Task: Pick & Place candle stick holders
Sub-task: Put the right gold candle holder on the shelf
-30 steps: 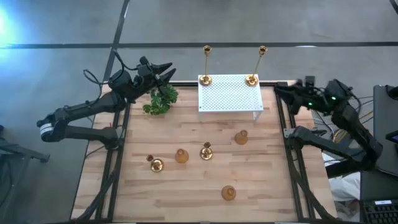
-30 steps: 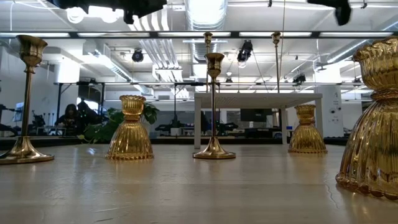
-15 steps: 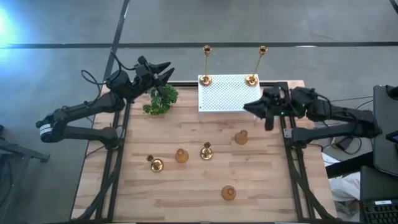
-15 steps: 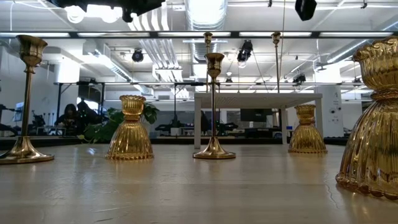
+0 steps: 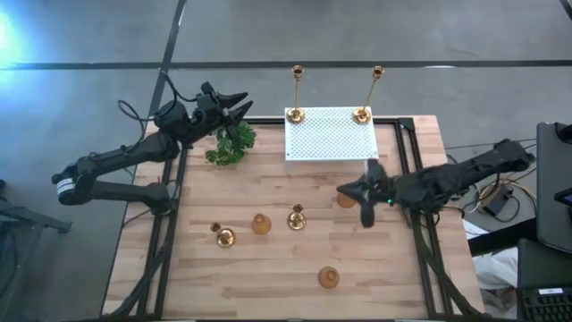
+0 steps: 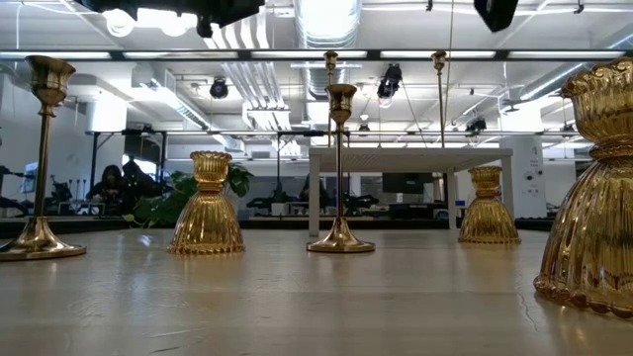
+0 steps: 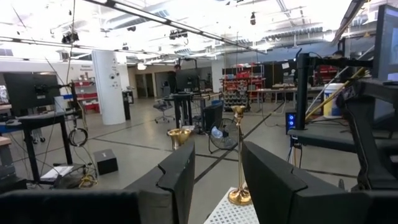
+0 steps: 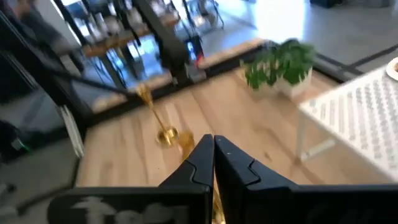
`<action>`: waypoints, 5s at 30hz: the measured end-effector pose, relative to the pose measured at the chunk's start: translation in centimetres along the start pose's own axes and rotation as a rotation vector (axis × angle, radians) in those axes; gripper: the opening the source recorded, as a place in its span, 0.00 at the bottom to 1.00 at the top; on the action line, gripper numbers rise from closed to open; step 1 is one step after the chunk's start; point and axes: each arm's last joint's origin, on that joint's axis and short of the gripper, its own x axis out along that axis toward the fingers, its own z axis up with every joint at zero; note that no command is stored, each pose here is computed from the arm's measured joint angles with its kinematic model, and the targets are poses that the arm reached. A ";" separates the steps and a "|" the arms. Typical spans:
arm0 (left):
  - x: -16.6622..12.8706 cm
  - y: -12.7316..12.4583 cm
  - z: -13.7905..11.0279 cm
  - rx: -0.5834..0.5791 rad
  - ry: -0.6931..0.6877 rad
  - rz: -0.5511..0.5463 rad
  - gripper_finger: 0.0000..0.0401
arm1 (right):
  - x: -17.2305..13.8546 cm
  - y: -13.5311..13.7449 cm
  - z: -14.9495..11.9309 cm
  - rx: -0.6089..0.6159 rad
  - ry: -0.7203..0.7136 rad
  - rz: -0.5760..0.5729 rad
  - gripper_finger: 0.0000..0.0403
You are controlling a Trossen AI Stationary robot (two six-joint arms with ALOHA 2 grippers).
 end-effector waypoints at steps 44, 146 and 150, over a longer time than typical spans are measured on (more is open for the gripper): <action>-0.1 -0.1 -0.9 0.010 0.100 -0.010 0.34 | 14.6 0.0 -10.8 -0.071 0.337 -0.166 0.38; -0.1 -0.1 -1.2 0.019 0.126 0.001 0.34 | 0.5 -10.7 7.3 -0.034 0.113 -0.468 0.05; -0.1 -0.1 -1.2 0.019 0.126 0.001 0.34 | 1.2 -12.4 8.0 -0.048 0.122 -0.474 0.05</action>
